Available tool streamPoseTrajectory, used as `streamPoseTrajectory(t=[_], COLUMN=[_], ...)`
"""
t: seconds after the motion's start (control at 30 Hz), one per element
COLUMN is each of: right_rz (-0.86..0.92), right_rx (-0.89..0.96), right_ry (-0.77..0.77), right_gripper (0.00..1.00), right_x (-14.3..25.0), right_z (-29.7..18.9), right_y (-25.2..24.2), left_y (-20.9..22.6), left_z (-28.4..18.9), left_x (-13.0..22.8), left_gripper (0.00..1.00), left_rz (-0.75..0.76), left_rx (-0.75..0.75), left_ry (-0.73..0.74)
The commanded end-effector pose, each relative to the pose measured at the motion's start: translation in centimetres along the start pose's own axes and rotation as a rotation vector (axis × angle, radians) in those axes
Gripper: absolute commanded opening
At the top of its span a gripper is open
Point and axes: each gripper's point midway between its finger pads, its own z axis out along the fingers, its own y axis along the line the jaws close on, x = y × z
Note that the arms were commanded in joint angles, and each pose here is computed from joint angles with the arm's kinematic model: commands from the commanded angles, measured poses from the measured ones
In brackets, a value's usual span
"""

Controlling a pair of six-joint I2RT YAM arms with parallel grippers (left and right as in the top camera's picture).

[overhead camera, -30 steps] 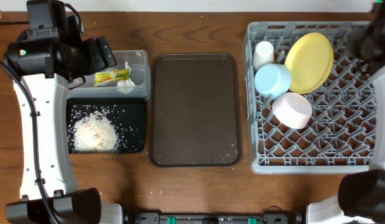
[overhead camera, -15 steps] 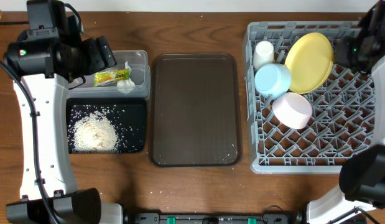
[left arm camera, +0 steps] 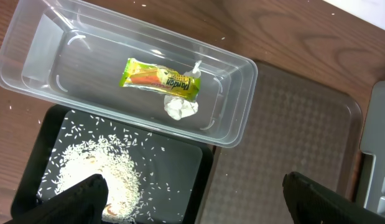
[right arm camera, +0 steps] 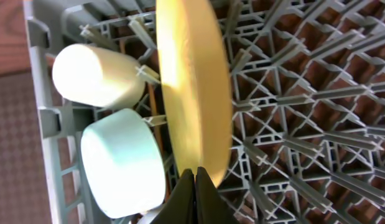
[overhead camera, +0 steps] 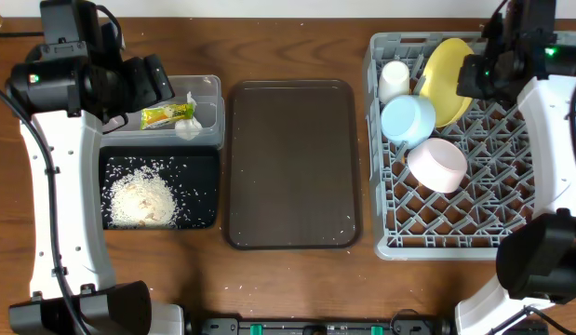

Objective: Sort waste into correct bins and load items into the dishwasher rack
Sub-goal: 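Open the right gripper and push the yellow plate upright in the rack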

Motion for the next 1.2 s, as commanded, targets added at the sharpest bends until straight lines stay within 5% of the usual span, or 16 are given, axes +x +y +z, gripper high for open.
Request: streamPoseTrajectory(t=[0.0,0.37,0.43,0.5,1.17], right_rz=[-0.034,-0.13,-0.146,-0.16,-0.177], right_rx=[0.061,-0.069,-0.083,-0.095,-0.104], right_ry=[-0.052,-0.2,-0.232,-0.246,-0.231], right_gripper=[0.02,0.38,0.59,0.99,0.99], right_x=[-0.7,-1.5,-1.5,-1.2,-0.1], right_z=[-1.8,-8.4,-9.9,-11.1,-12.1], right_y=[-0.4,3.7,4.5,5.1,5.8], left_y=[0.3,0.3,0.3,0.3,0.3], left_z=[-0.4,-0.4,-0.4,-0.4,-0.4], left_x=[-0.4,-0.4,-0.4,-0.4,-0.4], left_gripper=[0.93,0.93,0.93,0.93,0.93], left_rz=[-0.015,-0.015,-0.015,-0.015,-0.015], left_rx=[-0.011,-0.011,-0.011,-0.011,-0.011], left_ry=[-0.015,-0.015,-0.015,-0.015,-0.015])
